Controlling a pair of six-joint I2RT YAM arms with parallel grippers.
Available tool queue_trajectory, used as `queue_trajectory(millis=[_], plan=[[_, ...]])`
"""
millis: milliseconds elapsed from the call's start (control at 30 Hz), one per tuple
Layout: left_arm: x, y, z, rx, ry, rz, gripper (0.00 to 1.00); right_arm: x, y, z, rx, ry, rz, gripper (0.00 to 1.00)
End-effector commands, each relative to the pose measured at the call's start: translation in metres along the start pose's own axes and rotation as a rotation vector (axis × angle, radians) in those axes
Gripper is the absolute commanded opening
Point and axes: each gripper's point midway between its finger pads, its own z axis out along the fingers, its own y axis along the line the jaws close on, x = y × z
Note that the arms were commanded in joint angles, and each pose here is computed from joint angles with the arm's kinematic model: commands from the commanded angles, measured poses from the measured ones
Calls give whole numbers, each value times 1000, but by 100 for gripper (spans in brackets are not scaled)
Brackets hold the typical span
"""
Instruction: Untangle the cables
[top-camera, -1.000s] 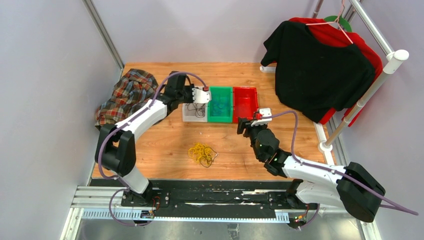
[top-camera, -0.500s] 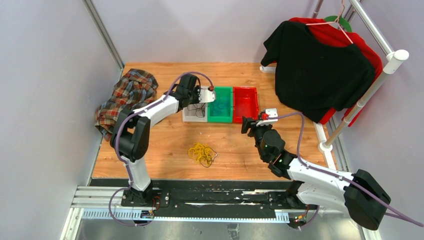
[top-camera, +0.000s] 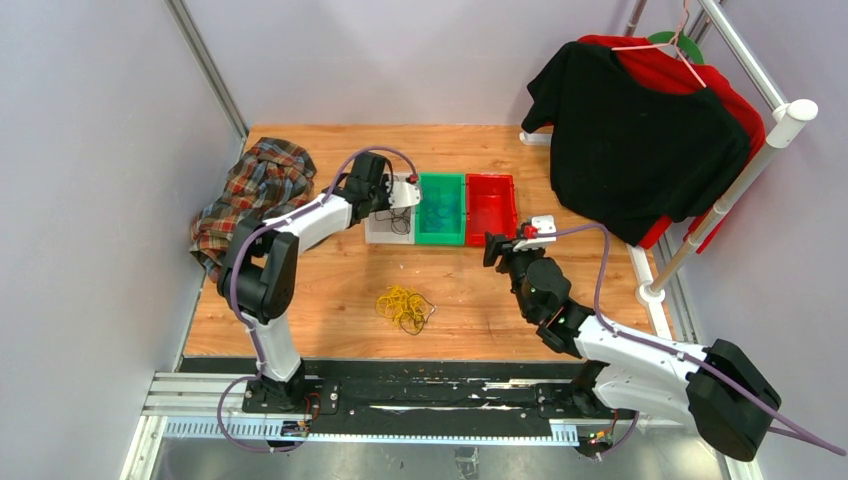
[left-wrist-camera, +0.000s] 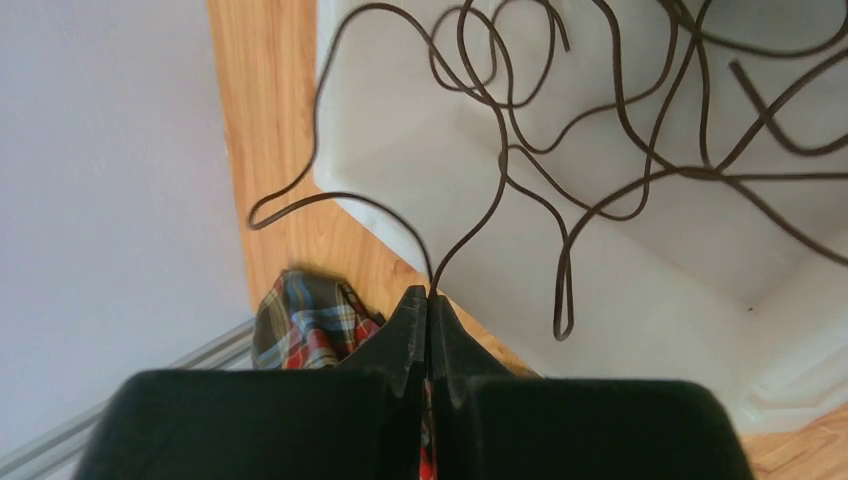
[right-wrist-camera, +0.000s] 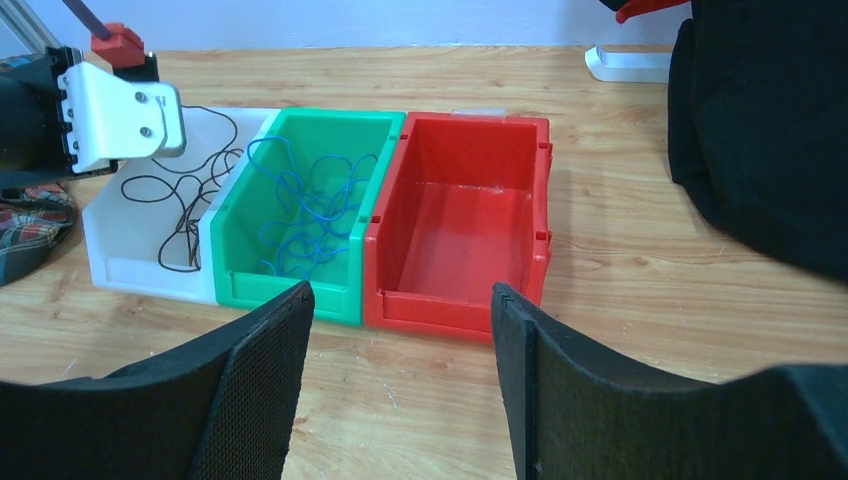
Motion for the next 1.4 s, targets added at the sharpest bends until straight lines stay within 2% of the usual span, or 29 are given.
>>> queue_trajectory(millis=[0,200,600,733,767,833,933,1100,1167,1267,1367], plan=[[-40,20,-14,-33,-97,-46,0,4,-9,-2,18,1,11,65],[-75,1,-6,22,-140,-29,0,6,-16,-6,33,0,11,65],[-63,-28,33,68,-59,-65,0,8,-30,-11,54,-2,19,66],[-64,-21,30,73,-60,-117,1,6,-28,-11,41,-3,19,65],[-67,-15,25,69,-72,-143,6,5,-27,-11,37,-4,20,65],[-71,1,11,66,-103,-203,23,3,-25,-10,31,-7,23,65],[-74,16,-13,99,-147,-275,42,-1,-21,-9,18,-8,25,65],[-71,29,-56,190,-189,-358,80,-10,-16,-8,-2,-11,26,65],[-70,31,-72,213,-205,-370,86,-15,-14,-8,-12,-12,25,66],[-69,26,-97,259,-227,-388,87,-18,-8,-7,-36,-6,26,66],[-72,-4,-124,368,-270,-438,89,-18,-2,-5,-56,7,33,66]])
